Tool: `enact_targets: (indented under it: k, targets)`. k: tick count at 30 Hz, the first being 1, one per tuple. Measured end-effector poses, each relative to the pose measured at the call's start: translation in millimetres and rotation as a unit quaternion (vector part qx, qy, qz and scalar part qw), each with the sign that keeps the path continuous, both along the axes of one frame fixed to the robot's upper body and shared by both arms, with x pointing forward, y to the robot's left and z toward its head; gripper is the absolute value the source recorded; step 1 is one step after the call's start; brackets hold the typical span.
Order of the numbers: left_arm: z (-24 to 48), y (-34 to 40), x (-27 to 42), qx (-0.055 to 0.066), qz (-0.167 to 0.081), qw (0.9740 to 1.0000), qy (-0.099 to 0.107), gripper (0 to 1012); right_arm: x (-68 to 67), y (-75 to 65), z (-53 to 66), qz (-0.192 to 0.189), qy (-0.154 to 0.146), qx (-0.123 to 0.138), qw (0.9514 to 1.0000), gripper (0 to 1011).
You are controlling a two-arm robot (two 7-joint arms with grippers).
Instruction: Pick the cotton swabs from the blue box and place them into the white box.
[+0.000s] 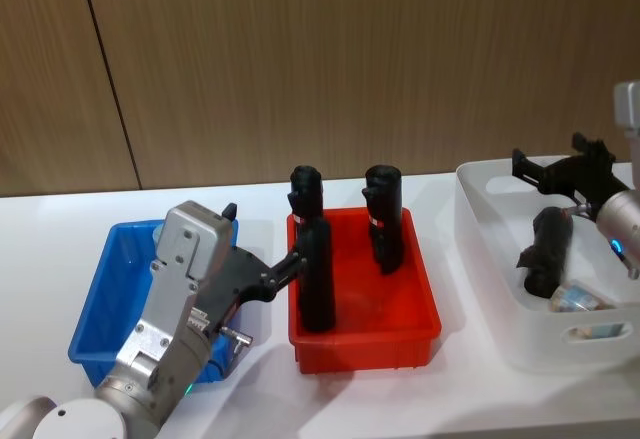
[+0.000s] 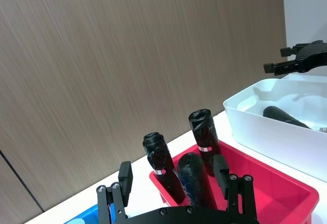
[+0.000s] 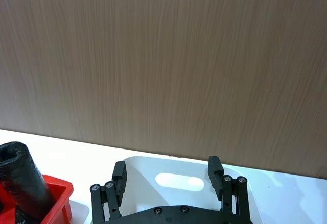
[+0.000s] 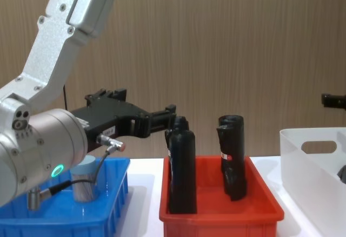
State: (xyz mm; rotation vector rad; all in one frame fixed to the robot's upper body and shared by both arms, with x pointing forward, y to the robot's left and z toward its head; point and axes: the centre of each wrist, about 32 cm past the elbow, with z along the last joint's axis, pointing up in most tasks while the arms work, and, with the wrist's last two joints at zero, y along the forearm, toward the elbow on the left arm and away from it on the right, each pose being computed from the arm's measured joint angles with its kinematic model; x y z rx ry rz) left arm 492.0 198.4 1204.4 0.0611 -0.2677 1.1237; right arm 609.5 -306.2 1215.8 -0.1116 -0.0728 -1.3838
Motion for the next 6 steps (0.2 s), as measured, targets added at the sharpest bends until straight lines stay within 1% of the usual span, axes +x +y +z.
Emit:
enact_targets:
  k: [6]
  targets:
    - [0.0,0.0,0.0,0.000,0.000,1.0000,0.000,1004,0.6,-0.9,-1.2,0.000,0.000,0.004,1.0000,1002]
